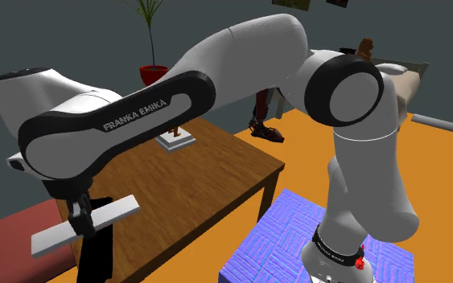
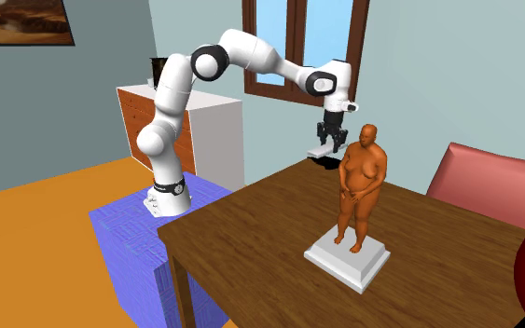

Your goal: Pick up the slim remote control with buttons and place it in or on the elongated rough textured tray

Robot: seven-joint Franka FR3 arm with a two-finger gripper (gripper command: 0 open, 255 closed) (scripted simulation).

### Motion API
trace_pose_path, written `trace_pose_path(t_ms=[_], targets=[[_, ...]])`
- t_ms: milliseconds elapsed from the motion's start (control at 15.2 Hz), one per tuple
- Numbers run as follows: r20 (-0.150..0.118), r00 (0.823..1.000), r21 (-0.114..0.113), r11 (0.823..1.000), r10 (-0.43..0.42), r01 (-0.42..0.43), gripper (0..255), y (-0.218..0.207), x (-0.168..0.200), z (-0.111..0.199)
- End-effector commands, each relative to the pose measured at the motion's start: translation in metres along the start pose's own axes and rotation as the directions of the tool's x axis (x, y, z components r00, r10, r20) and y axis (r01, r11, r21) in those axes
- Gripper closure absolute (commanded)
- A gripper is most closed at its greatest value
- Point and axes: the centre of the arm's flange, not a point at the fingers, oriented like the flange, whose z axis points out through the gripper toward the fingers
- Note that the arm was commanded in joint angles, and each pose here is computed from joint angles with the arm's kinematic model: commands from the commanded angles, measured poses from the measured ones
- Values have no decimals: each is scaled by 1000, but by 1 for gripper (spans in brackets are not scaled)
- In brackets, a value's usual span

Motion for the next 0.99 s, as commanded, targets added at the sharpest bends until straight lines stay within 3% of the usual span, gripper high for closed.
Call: trace_pose_path(t_ms=[0, 198, 726, 792, 924], targets=[[-1, 1000, -1, 1000, 0, 0, 255, 2, 0, 11], [-1, 1000, -1, 1000, 0, 0, 255, 2, 0, 29], [-1, 1000, -1, 1000, 0, 0, 255, 2, 0, 29], [-1, 1000, -1, 1000, 0, 0, 0, 2, 0, 29], [-1, 1000, -1, 1000, 0, 0, 0, 2, 0, 29]])
